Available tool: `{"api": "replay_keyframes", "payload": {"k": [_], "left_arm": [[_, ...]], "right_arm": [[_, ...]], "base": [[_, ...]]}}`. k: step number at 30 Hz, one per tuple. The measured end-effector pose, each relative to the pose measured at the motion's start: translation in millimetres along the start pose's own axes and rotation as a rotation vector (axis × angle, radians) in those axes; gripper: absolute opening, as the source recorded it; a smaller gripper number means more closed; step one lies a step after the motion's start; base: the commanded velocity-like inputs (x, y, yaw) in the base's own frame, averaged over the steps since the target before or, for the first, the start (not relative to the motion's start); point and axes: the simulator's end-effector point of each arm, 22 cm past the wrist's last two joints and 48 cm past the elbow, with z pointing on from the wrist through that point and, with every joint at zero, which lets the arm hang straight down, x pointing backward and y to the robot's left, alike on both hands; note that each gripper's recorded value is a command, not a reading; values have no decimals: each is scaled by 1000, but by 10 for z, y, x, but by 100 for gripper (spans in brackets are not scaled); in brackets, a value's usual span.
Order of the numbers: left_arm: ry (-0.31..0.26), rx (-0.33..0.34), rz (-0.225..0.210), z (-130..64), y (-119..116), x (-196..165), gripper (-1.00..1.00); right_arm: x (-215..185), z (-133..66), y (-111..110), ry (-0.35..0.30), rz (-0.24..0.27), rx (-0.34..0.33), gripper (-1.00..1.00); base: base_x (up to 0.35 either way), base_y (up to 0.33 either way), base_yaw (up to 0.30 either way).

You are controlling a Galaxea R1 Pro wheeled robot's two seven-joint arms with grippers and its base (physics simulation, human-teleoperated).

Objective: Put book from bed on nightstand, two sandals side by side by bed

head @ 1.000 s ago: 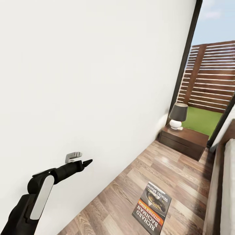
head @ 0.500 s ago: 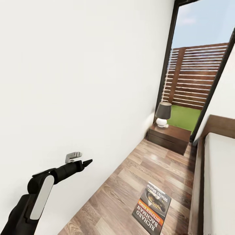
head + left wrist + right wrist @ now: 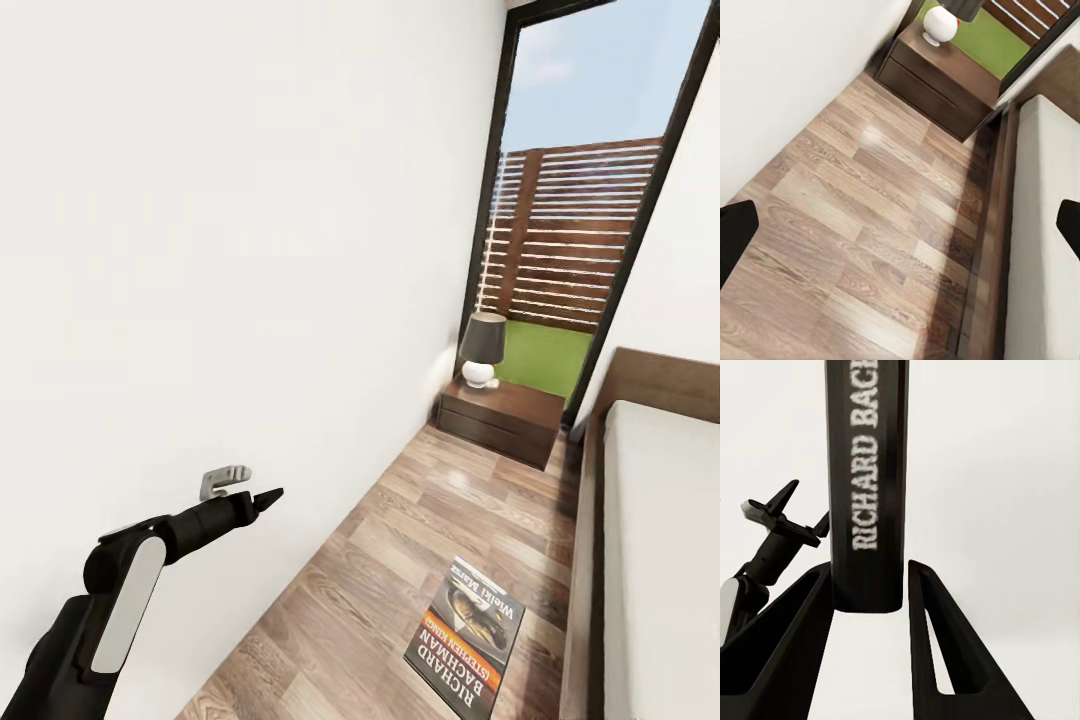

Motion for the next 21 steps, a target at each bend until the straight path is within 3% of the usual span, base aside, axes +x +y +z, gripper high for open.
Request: {"api": "replay_keyframes", "payload": {"k": [21], "left_arm": [[-18,10,9,-63,-68,-78,100]], "right_arm": [[4,50,63,-2,-8,-21,-100]], "base": [[15,92,-153]]}}
